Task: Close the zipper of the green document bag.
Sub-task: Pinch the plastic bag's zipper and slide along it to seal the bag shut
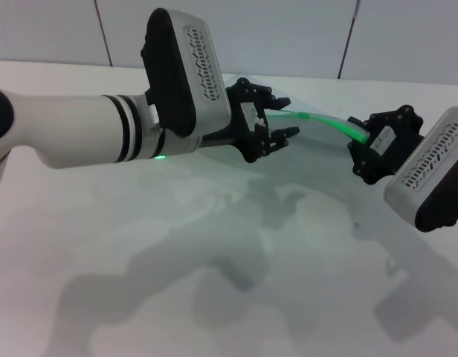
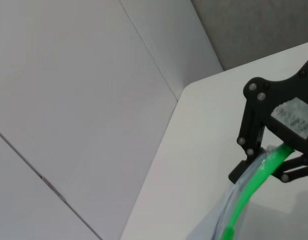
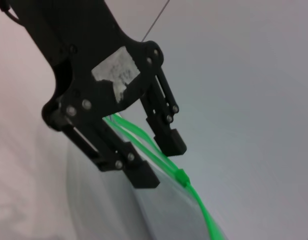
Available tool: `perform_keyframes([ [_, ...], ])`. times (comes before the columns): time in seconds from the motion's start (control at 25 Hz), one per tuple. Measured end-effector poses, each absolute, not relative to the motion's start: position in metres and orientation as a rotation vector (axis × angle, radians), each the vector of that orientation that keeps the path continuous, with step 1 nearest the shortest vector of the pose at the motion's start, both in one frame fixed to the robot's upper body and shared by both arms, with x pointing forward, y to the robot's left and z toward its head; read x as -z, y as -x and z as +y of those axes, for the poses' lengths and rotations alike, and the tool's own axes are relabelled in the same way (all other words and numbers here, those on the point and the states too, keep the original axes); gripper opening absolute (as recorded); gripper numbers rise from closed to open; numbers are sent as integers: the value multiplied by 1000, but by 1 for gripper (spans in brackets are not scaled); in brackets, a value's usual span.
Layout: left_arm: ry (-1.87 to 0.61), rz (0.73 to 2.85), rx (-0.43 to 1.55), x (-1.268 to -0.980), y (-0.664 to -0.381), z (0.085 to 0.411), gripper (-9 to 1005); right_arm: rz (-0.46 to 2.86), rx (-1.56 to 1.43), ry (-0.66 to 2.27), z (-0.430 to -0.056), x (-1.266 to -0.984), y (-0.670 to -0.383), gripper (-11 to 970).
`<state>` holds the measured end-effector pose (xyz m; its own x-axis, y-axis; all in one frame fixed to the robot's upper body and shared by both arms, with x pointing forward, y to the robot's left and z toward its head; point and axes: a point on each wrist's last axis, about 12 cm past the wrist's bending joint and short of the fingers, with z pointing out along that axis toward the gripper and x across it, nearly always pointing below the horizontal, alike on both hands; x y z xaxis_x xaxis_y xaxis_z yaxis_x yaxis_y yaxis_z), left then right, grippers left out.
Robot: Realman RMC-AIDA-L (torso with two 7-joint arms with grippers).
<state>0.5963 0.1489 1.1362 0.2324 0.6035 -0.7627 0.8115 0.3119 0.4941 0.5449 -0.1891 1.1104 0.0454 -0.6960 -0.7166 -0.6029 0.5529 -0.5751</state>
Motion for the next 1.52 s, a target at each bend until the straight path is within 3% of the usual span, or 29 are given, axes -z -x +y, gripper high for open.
perform_keyframes([
  [1.52,-1371,1424,258,-1136,-597,145,364,1619,91,1108,-186,-1116,-545,62],
])
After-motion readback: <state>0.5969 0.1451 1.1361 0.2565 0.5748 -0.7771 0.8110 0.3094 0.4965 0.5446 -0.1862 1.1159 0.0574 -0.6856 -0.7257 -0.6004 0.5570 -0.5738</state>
